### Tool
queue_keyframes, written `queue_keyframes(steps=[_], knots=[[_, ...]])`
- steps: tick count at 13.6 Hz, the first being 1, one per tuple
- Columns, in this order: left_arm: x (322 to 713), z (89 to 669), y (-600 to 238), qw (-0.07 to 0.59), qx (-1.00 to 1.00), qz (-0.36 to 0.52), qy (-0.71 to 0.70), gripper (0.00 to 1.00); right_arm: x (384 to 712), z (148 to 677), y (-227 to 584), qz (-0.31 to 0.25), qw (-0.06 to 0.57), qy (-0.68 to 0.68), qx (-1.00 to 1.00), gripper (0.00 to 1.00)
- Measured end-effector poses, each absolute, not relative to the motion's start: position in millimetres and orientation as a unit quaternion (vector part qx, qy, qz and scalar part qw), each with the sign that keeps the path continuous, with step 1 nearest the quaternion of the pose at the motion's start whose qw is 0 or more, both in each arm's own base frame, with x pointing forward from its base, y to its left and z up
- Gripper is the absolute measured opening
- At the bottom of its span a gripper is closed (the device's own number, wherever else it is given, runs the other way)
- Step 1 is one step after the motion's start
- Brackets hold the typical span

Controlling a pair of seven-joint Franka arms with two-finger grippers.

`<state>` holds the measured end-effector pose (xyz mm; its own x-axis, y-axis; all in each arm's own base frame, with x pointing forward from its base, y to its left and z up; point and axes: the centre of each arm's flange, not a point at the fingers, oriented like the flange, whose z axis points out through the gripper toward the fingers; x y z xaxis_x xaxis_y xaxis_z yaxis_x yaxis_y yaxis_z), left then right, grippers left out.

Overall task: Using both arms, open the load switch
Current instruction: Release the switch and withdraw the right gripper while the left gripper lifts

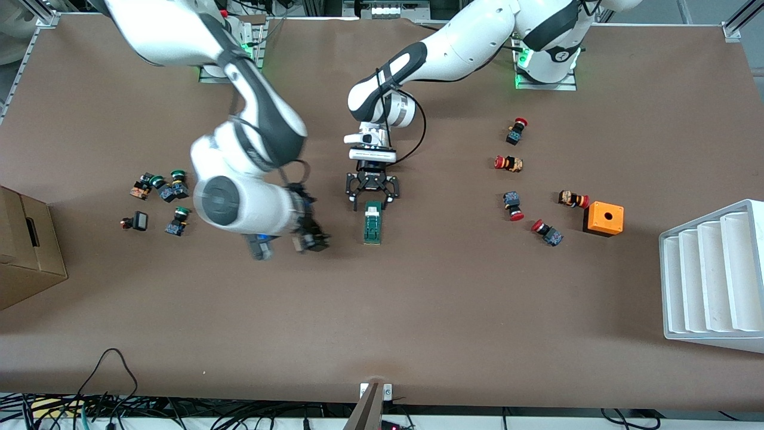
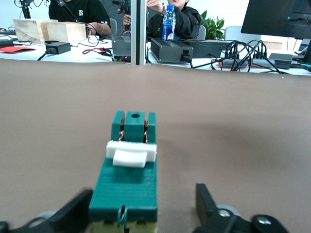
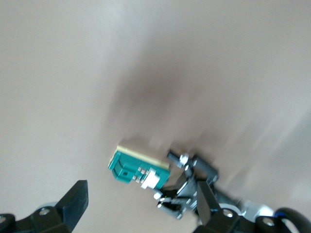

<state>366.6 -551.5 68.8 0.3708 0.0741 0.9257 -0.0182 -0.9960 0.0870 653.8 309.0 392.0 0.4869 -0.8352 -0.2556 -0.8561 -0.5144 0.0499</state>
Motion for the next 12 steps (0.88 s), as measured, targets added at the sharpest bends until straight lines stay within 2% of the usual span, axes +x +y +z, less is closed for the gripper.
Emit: queue_keyframes(steps=[4,12], knots=[[376,81,-556,0.037,0.828,0.559,0.017,1.00,649,447,209,0.092,0.062,0.359,-0.927,0.99],[364,152,-585,0.013,0.849,0.527,0.028,1.00,605,526,63,0.069,0.031,0.126,-0.989,0.99]])
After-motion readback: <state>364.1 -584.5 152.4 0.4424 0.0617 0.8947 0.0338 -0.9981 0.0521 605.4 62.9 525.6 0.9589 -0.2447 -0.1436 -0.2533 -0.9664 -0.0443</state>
